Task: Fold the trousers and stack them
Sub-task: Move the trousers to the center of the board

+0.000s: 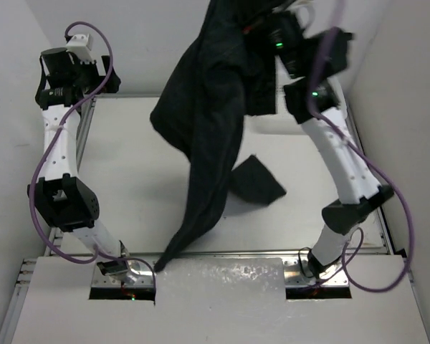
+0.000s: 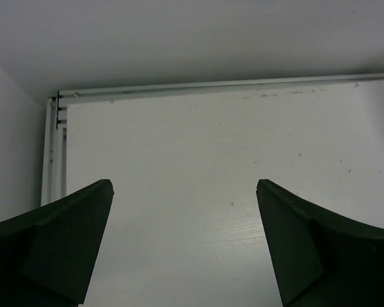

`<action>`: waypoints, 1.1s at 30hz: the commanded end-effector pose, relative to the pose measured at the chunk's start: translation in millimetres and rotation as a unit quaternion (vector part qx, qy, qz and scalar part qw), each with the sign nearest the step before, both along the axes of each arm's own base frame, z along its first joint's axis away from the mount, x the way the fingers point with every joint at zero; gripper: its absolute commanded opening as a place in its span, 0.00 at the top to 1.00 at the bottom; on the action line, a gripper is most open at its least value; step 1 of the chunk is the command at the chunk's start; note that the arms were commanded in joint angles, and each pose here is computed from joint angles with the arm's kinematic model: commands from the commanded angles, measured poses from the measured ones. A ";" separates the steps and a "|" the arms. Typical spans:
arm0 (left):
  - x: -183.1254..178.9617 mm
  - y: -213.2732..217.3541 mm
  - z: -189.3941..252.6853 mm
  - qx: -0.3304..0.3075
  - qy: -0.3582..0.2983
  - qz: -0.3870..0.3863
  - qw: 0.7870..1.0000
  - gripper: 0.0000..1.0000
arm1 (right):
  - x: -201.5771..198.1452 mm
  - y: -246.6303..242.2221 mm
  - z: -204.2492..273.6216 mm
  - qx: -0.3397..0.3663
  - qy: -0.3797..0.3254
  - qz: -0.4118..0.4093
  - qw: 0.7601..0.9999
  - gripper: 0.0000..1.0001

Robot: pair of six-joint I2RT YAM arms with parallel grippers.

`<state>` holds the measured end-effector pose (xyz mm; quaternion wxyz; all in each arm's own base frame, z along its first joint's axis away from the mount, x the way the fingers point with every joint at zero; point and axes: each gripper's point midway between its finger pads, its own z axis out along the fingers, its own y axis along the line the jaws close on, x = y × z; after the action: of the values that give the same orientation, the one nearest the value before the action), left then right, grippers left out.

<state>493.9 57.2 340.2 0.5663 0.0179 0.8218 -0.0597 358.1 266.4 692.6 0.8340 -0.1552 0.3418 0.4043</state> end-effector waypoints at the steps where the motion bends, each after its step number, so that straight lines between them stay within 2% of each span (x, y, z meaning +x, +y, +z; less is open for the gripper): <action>1: -14.1 2.9 31.4 -0.014 -0.022 0.000 1.000 0.07 | 94.4 31.4 -120.7 -0.050 0.176 -0.068 0.981 1.00; 4: -19.9 2.4 43.3 0.021 -0.034 -0.027 0.999 0.12 | 124.9 59.8 -225.0 -0.113 0.283 -0.107 0.946 1.00; 5: -24.5 -7.8 37.0 0.027 -0.019 -0.047 0.998 0.19 | 138.6 66.6 -264.2 -0.133 0.321 -0.128 0.929 1.00; 6: -31.2 -23.6 24.4 0.061 0.007 -0.074 0.995 0.26 | 149.6 67.8 -330.0 -0.184 0.390 -0.148 0.890 1.00; 7: -36.8 -17.0 10.8 0.086 0.032 -0.071 0.993 0.26 | 149.7 67.8 -328.4 -0.183 0.389 -0.148 0.891 1.00; 8: -42.9 -44.0 -1.1 0.119 0.051 -0.107 0.986 0.30 | 156.0 68.8 -370.9 -0.228 0.418 -0.160 0.865 0.96; 9: -50.8 -53.1 -19.1 0.184 0.074 -0.145 0.969 0.30 | 157.8 69.8 -385.4 -0.248 0.425 -0.163 0.855 0.85; 10: -78.4 -62.9 -61.7 0.213 0.145 -0.175 0.950 0.30 | 157.8 71.5 -400.3 -0.268 0.433 -0.158 0.846 0.58; 11: -97.7 -99.2 -81.2 0.241 0.164 -0.242 0.926 0.30 | 154.4 73.8 -416.8 -0.304 0.435 -0.147 0.835 0.49; 12: -118.1 -111.5 -102.2 0.268 0.184 -0.296 0.898 0.30 | 149.3 84.9 -426.2 -0.329 0.431 -0.113 0.833 0.41; 13: -155.0 -124.8 -143.6 0.256 0.239 -0.348 0.870 0.30 | 145.1 87.8 -431.4 -0.342 0.432 -0.100 0.829 0.19; 14: -179.5 -145.3 -145.2 0.266 0.228 -0.387 0.853 0.29 | 140.3 86.5 -437.8 -0.355 0.437 -0.095 0.821 0.13; 15: -196.8 -153.8 -156.5 0.269 0.234 -0.412 0.839 0.28 | 136.9 84.0 -437.3 -0.360 0.439 -0.095 0.818 0.12; 17: -251.1 -174.7 -180.9 0.278 0.252 -0.480 0.793 0.26 | 131.8 73.1 -448.2 -0.373 0.452 -0.103 0.803 0.13; 19: -295.2 -180.1 -198.4 0.270 0.278 -0.526 0.757 0.22 | 133.1 55.1 -449.5 -0.361 0.468 -0.115 0.798 0.21; 20: -310.7 -187.7 -201.8 0.274 0.275 -0.555 0.736 0.20 | 131.7 48.5 -464.9 -0.347 0.494 -0.112 0.789 0.46; 21: -325.2 -187.6 -210.3 0.269 0.287 -0.569 0.722 0.18 | 132.7 42.7 -469.4 -0.334 0.508 -0.109 0.786 0.60; 22: -338.5 -193.1 -210.7 0.256 0.286 -0.588 0.712 0.14 | 138.2 33.3 -476.6 -0.321 0.524 -0.105 0.782 0.71; 23: -348.8 -200.2 -211.8 0.251 0.285 -0.607 0.698 0.13 | 140.2 31.2 -482.2 -0.301 0.543 -0.099 0.777 0.77; 24: -356.4 -204.2 -212.4 0.236 0.290 -0.617 0.692 0.11 | 144.4 29.8 -485.9 -0.291 0.553 -0.094 0.775 0.78; 25: -365.8 -214.4 -210.2 0.203 0.291 -0.636 0.686 0.09 | 151.3 26.4 -501.6 -0.286 0.569 -0.091 0.765 0.72; 26: -370.5 -218.4 -210.0 0.188 0.295 -0.642 0.682 0.05 | 155.5 27.6 -505.6 -0.275 0.579 -0.088 0.763 0.62; 27: -373.8 -219.1 -212.9 0.182 0.300 -0.648 0.676 0.04 | 161.1 30.8 -504.6 -0.268 0.581 -0.085 0.764 0.44; 30: -368.3 -210.8 -229.4 0.215 0.304 -0.649 0.663 0.00 | 174.2 42.3 -528.5 -0.242 0.602 -0.067 0.758 0.23; 32: -361.3 -216.7 -234.7 0.235 0.286 -0.654 0.660 0.00 | 182.7 47.7 -552.1 -0.216 0.623 -0.064 0.749 0.16; 33: -347.0 -221.8 -237.7 0.254 0.266 -0.642 0.673 0.00 | 186.7 47.4 -559.1 -0.203 0.632 -0.062 0.746 0.14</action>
<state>129.3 -148.6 105.5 0.0747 0.6384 0.7355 -0.2143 540.9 286.6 147.2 0.4170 -0.0439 0.8786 0.2285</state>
